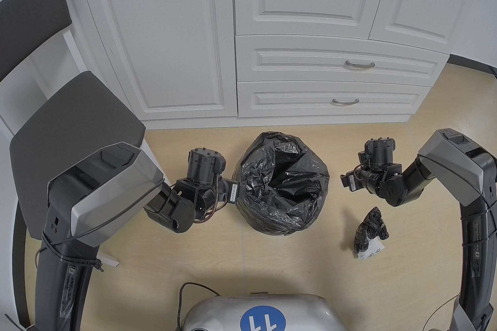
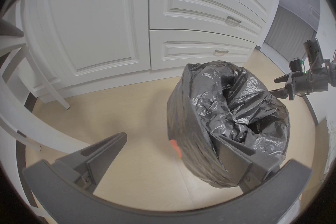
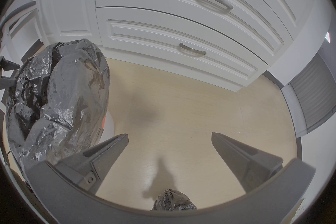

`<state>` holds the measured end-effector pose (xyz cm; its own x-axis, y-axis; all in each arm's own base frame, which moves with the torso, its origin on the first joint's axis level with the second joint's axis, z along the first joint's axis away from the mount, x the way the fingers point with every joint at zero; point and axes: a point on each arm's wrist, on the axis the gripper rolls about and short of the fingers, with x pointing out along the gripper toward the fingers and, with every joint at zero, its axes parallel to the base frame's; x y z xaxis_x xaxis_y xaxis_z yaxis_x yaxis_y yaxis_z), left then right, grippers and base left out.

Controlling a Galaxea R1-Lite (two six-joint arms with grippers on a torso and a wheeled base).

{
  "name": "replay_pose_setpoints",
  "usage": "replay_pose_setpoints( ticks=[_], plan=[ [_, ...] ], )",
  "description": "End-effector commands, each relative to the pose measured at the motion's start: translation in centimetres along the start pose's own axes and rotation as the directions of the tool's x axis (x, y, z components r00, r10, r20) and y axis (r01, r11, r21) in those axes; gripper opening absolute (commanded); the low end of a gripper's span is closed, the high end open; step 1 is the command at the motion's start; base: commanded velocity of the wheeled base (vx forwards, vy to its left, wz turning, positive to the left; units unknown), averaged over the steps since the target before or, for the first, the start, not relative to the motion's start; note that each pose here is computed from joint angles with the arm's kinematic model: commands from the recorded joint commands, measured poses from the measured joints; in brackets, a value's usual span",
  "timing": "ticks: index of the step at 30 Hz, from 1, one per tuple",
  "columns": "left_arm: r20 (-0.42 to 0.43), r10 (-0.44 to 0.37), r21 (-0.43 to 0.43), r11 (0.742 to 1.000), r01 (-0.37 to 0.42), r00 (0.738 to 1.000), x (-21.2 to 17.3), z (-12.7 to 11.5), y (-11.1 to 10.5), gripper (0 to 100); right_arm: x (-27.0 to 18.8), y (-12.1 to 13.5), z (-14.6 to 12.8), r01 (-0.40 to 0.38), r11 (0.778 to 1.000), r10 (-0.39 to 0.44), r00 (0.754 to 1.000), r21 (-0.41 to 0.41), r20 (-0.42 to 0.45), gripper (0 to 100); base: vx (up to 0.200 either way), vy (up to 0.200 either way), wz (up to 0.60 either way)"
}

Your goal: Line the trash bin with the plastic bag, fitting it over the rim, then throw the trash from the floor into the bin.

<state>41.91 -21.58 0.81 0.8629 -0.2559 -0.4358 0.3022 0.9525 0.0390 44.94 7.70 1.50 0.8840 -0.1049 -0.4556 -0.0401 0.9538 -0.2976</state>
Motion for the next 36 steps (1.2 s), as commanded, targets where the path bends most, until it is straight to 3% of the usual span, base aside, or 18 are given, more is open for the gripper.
replay_pose_setpoints(
  ticks=[1, 9, 17, 23, 28, 36],
  plan=[
    [-0.014, 0.017, -0.007, 1.000, -0.017, 1.000, -0.1, -1.1, 0.9, 100, 0.0, 0.0, 0.0, -0.001, 1.000, 0.001, 1.000, -0.001, 0.001, 100, 0.000, 0.000, 0.00],
    [-0.035, 0.026, -0.019, 0.999, -0.027, 0.999, -0.1, -2.4, 1.8, 100, -0.2, 0.3, 0.2, -0.007, 1.000, 0.007, 1.000, -0.003, 0.008, 100, 0.000, 0.000, 0.00],
    [-0.047, 0.022, -0.019, 1.000, -0.023, 0.999, 1.6, -3.9, 1.6, 100, -1.3, 1.4, 2.3, -0.016, 0.999, 0.011, 0.990, 0.030, 0.141, 100, 0.000, 0.000, 0.00],
    [-0.008, 0.021, -0.041, 0.999, -0.021, 1.000, 1.7, -3.6, 1.5, 100, -3.8, 3.2, 4.3, -0.074, 0.994, 0.053, 0.972, 0.086, 0.228, 100, 0.000, 0.000, 0.00],
    [0.015, 0.020, -0.046, 0.999, -0.020, 1.000, 1.7, -3.2, 1.5, 100, -4.2, 6.2, 4.2, -0.141, 0.984, 0.113, 0.965, 0.105, 0.237, 100, 0.000, 0.000, 0.00],
    [0.064, 0.021, -0.053, 0.998, -0.017, 0.998, 1.6, -2.4, 1.5, 100, -3.9, 6.8, 4.1, -0.157, 0.981, 0.126, 0.963, 0.113, 0.239, 100, 0.000, 0.000, 0.00]
  ],
)
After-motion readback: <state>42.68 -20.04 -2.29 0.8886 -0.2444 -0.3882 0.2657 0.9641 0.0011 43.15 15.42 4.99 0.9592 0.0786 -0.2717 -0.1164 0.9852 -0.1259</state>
